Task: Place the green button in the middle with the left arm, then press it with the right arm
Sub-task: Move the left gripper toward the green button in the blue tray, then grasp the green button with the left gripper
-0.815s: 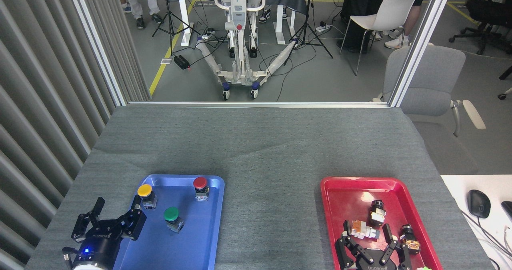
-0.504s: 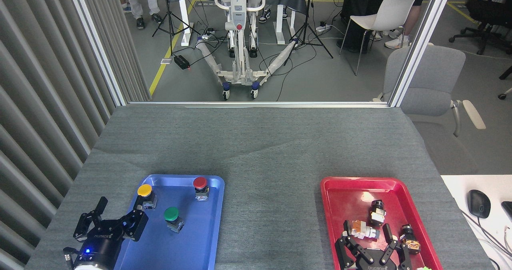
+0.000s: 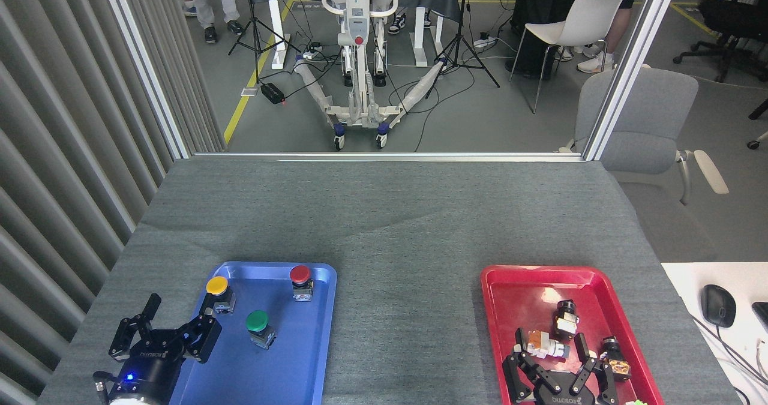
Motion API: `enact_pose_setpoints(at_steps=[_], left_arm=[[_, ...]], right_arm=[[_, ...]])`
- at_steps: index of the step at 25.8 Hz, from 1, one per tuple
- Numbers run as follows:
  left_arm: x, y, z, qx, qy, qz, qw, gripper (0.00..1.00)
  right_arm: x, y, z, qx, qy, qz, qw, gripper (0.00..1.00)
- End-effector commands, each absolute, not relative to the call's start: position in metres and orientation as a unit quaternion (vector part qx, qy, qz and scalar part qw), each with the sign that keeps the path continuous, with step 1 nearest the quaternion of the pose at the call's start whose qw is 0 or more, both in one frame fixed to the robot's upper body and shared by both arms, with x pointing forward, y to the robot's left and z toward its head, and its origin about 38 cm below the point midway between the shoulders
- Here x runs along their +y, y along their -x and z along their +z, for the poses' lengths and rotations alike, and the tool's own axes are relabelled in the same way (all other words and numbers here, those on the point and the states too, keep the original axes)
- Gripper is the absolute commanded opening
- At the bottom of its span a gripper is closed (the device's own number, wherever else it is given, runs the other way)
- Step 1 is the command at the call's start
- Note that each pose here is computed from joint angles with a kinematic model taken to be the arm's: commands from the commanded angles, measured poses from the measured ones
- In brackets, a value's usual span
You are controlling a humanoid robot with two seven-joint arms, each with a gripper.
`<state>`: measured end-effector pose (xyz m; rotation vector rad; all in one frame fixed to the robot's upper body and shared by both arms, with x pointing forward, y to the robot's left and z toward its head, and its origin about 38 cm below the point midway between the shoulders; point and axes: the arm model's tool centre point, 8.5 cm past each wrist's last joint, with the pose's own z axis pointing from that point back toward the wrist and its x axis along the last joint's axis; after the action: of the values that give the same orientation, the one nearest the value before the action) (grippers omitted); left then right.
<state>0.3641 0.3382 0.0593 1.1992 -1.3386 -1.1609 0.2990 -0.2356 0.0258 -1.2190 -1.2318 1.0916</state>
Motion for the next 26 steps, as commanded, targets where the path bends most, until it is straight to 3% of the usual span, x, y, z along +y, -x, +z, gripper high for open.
enact_pose_setpoints(at_steps=[1,16,22,26], left_arm=[[0.34,-0.364,0.06,-0.549,-0.492,-0.477,0.478,0.99],[0.337,-0.36,0.056,-0.551,-0.484,-0.487,0.475,0.99],[0.3,-0.354,0.035,-0.513,-0.466,-0.607,0.388,0.99],[0.277,-0.349,0.016,-0.517,-0.432,-0.635,0.379,0.99]], right_arm=[[-0.236,-0.299,0.026,-0.515,0.509,0.455,0.519,1.0],[-0.236,-0.299,0.026,-0.514,0.51,0.455,0.518,1.0],[-0.236,-0.299,0.026,-0.514,0.51,0.455,0.518,1.0],[-0.236,-0.3,0.027,-0.515,0.51,0.454,0.518,1.0]])
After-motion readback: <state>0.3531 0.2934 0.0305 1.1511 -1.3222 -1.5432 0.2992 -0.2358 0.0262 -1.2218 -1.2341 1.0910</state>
